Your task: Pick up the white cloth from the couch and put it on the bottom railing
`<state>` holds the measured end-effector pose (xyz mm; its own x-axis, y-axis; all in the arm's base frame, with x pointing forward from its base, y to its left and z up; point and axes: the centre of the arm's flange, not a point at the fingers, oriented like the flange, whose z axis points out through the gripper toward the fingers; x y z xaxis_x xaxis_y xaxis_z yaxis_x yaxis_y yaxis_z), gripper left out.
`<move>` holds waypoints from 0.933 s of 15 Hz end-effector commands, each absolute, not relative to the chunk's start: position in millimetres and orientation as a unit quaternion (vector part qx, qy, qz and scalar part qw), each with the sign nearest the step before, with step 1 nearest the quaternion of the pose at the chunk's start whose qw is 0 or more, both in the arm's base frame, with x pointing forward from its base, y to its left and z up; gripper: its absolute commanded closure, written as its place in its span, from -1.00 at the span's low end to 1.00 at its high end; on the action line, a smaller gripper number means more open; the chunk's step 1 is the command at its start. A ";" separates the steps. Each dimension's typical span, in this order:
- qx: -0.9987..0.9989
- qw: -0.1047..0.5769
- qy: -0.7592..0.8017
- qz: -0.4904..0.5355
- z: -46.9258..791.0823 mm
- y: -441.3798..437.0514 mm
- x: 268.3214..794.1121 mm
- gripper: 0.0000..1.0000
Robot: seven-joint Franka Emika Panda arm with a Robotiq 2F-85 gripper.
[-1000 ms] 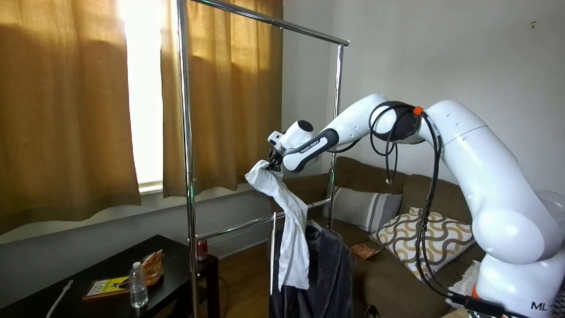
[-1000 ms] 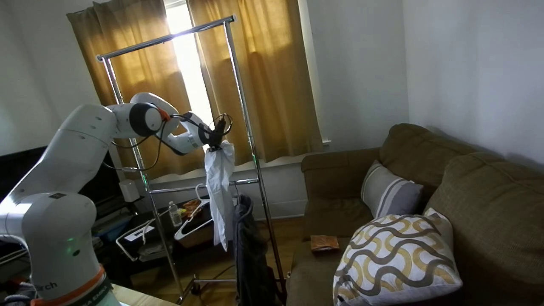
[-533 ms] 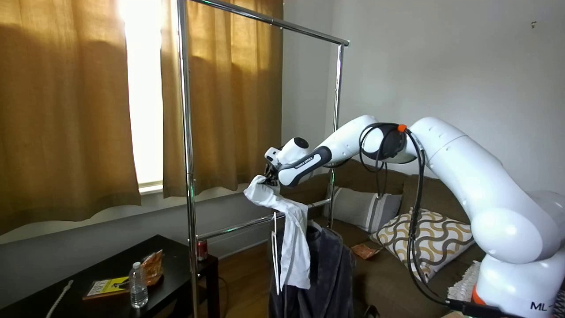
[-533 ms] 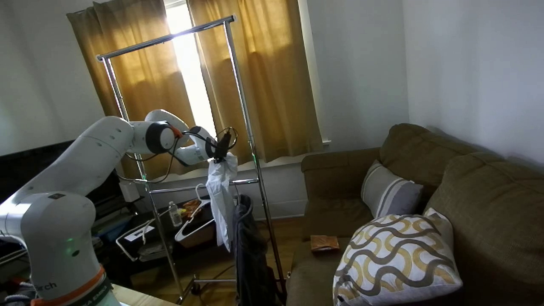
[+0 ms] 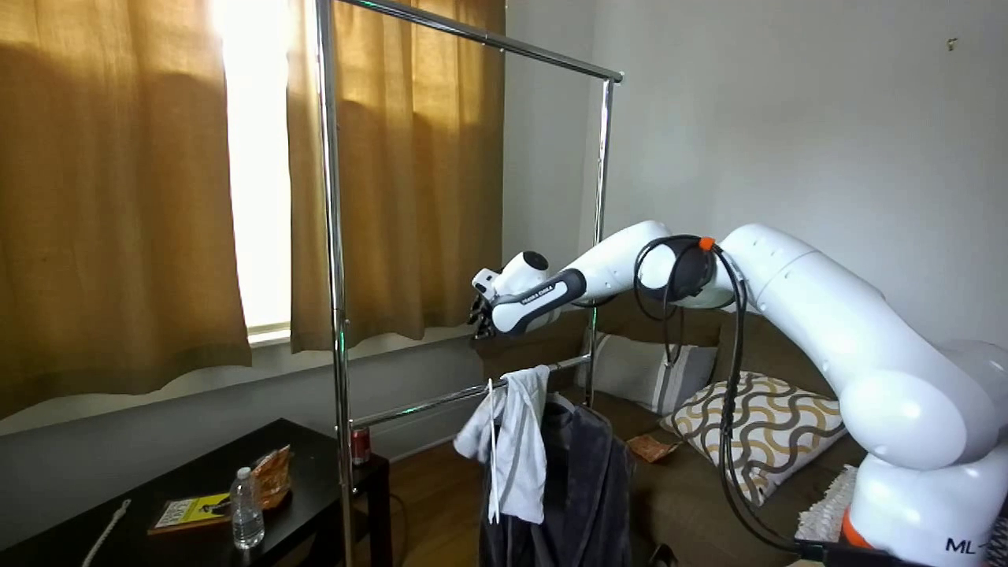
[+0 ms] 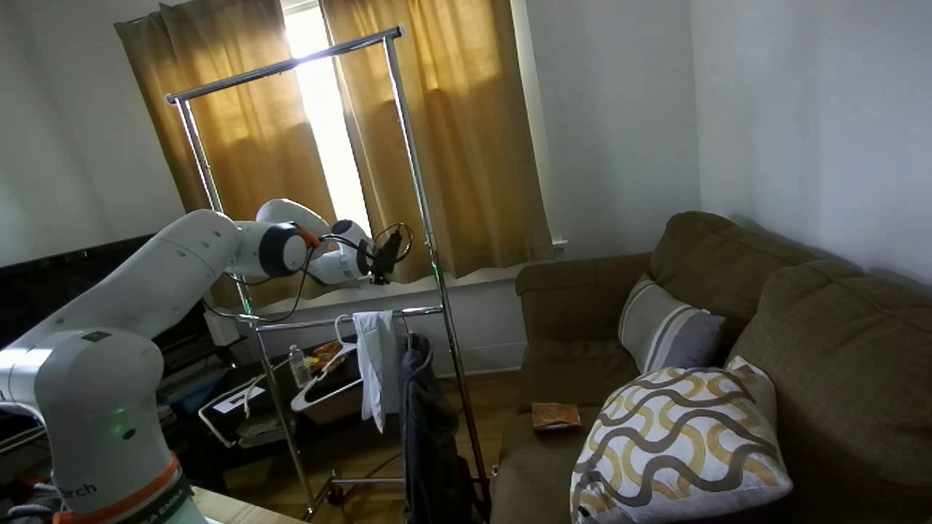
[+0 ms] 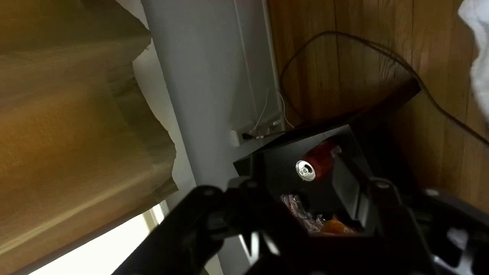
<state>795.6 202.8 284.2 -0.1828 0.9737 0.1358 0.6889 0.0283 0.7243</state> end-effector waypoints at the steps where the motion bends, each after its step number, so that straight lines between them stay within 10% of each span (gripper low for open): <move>1: 0.633 0.205 0.668 0.331 300.4 207.5 805.9 -0.65; 4: 0.676 0.190 0.643 0.305 324.1 212.5 797.1 -1.00; 14: 0.817 0.161 0.530 0.160 372.7 214.4 749.6 -1.00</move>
